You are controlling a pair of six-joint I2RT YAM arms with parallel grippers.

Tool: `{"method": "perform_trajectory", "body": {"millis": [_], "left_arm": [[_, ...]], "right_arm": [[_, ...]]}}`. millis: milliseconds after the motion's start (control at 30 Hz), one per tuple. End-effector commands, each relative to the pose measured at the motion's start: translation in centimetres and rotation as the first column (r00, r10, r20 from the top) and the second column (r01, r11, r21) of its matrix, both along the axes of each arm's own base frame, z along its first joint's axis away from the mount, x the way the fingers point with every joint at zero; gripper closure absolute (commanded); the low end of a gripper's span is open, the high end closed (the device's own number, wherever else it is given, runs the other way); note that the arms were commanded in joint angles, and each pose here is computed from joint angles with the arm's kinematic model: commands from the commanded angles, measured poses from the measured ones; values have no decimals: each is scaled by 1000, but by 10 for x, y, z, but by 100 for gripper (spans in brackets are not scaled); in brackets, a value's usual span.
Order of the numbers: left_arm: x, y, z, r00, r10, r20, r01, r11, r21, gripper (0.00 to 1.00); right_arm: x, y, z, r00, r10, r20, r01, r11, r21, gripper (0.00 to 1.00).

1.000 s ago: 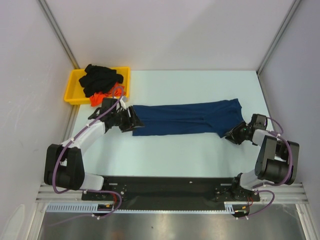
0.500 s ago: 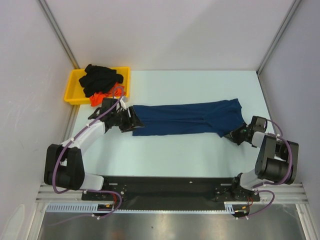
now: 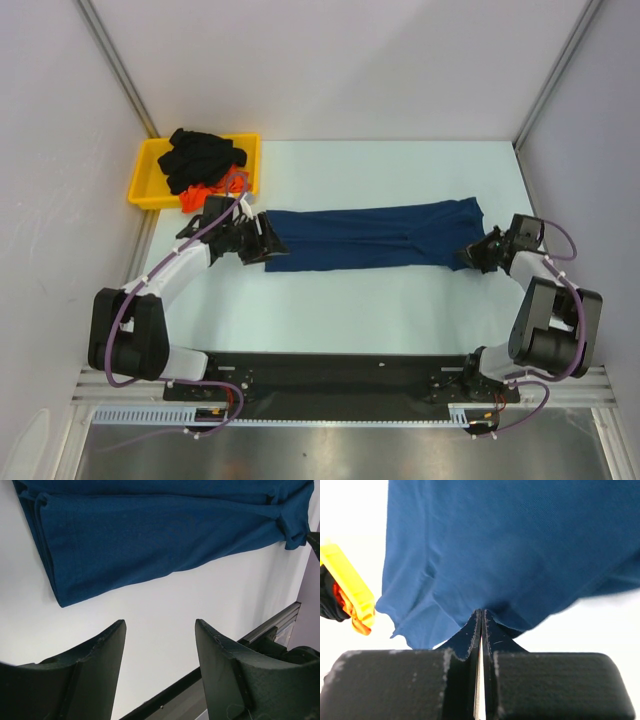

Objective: Fold and stack the t-shirts
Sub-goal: Fold the tshirt

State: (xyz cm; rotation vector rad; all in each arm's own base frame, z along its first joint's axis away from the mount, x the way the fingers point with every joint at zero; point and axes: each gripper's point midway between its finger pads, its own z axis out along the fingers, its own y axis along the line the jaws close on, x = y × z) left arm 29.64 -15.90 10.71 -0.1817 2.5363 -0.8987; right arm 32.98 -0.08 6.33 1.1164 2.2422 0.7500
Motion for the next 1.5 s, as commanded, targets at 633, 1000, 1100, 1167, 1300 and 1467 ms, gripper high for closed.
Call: {"method": "perform_trajectory", "body": {"millis": [633, 1000, 1100, 1167, 1300, 1467], "left_arm": [[0, -6, 5, 999, -36, 25, 36, 999, -26, 37], [-4, -7, -2, 998, -57, -1, 57, 998, -27, 36], [-1, -8, -4, 998, -57, 2, 57, 998, -27, 36], [5, -9, -2, 998, -57, 20, 57, 998, -27, 36], [21, -10, 4, 995, -77, 60, 77, 997, 4, 36], [39, -41, 27, 970, -189, 150, 182, 981, 60, 32]], "right_arm": [[147, 9, 18, 983, 175, 56, -171, 982, -74, 100], [172, 19, 38, 963, 269, 30, -263, 957, -121, 51], [166, 2, 80, 963, 266, 48, -248, 939, -237, 38], [158, -16, 89, 971, 237, 8, -223, 923, -315, 31], [125, -49, 86, 983, 162, -92, -185, 898, -400, 27], [91, -89, 63, 978, 56, -202, -131, 916, -380, 32]]}}
